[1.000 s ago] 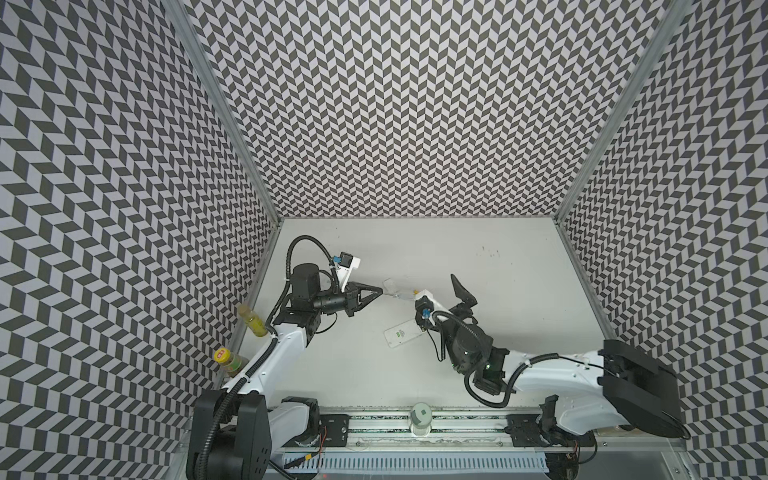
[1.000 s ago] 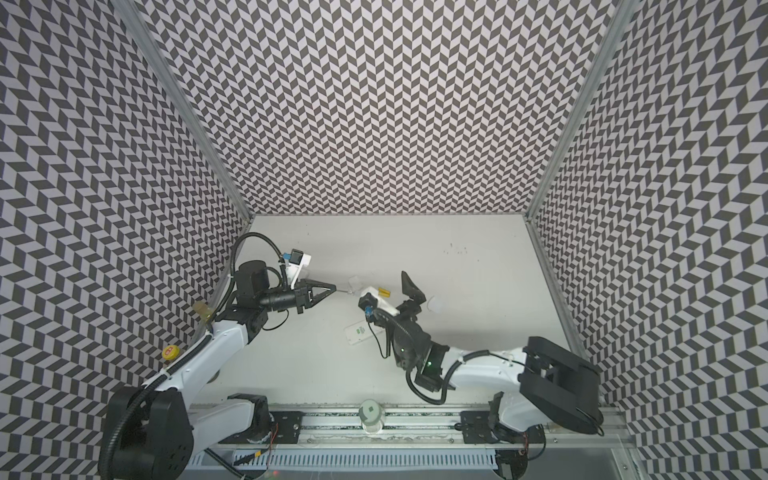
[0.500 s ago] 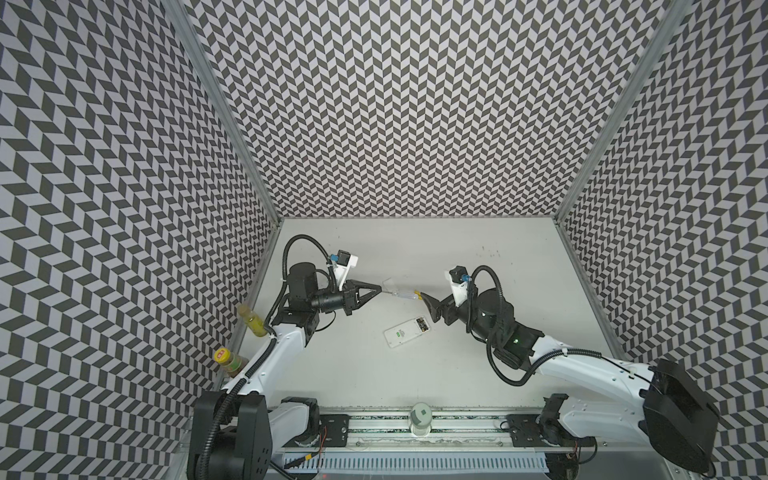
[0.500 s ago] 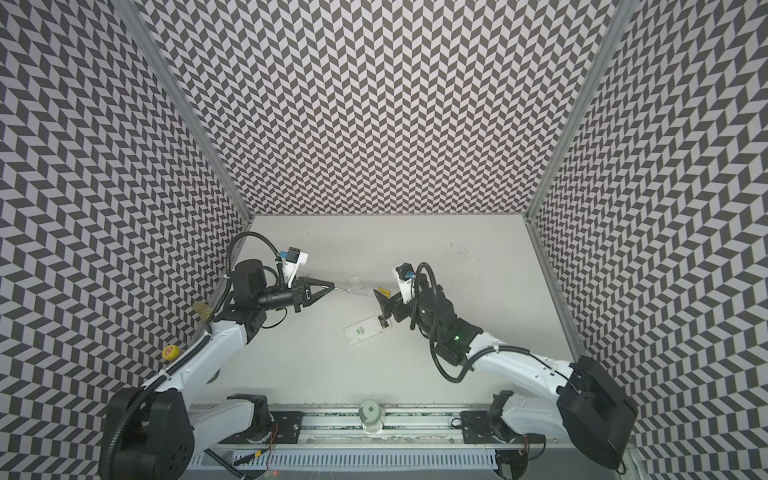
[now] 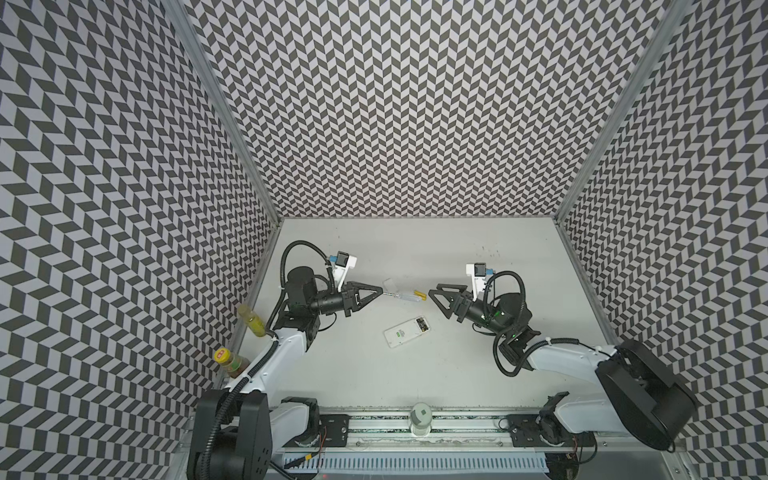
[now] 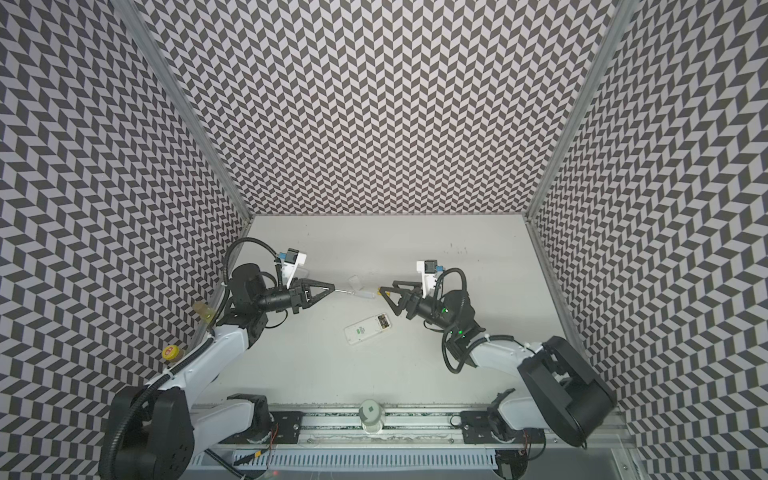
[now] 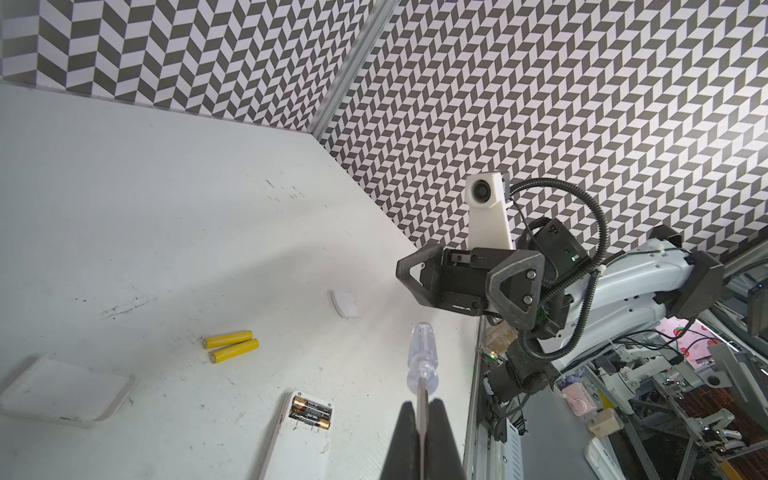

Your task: Unload the batteries from the remote control

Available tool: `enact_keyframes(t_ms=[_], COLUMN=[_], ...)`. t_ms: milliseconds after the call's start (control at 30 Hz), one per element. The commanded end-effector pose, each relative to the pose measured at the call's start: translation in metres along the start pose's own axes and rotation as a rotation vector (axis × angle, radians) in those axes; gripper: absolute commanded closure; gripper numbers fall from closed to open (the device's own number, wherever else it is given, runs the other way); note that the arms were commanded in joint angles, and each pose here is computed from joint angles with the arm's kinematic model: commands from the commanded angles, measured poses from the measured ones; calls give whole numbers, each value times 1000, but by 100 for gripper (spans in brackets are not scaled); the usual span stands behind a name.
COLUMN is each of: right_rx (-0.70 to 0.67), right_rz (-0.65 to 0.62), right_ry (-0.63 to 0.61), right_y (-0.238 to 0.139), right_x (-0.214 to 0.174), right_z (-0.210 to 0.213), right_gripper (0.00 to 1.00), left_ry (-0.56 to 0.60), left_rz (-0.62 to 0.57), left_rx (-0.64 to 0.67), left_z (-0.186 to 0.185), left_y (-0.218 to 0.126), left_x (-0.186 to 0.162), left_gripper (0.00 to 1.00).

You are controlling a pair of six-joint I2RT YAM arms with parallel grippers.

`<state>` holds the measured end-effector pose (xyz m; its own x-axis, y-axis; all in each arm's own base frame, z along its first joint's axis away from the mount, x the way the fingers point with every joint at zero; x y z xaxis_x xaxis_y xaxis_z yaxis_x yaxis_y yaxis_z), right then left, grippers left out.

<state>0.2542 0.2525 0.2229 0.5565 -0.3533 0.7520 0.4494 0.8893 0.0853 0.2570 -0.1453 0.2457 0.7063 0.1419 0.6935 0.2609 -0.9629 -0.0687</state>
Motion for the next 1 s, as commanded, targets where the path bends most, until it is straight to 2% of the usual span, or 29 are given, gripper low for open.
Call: enact_keyframes(t_ms=[0,167,367,700,967], right_rx=[246,377,447,466,471], right_rz=[2,20,39,76,96], right_ry=[73,163,191,183,175], right_y=[3,10,22,43,55], right_x=[8,0,-7,-12,-14], right_z=[33,36,42,46,47], right_gripper=[21,33,35,40,53], left_ry=[34,32,10,-52,-79], left_rz=[-3,7,15,15,11], left_rx=[-48,-86,-85,-42,-20], left_z=[-12,-19,-16,-7,-3], left_y=[-1,2,4,9,10], left_x=[3,-1,-5,-9,-9], left_gripper=[100,100,100,100,100])
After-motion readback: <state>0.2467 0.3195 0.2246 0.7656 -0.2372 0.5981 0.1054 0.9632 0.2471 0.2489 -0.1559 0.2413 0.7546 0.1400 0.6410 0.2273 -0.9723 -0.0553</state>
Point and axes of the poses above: each gripper's point midway between its finger pads, its own y axis out along the fingers, its own z axis along the line the jaws close on, x = y × z, the point moved 4 cm from there along -y, back along the fingers, and after that the axes turned 7 degrees about -y, right-handed, at the moved point
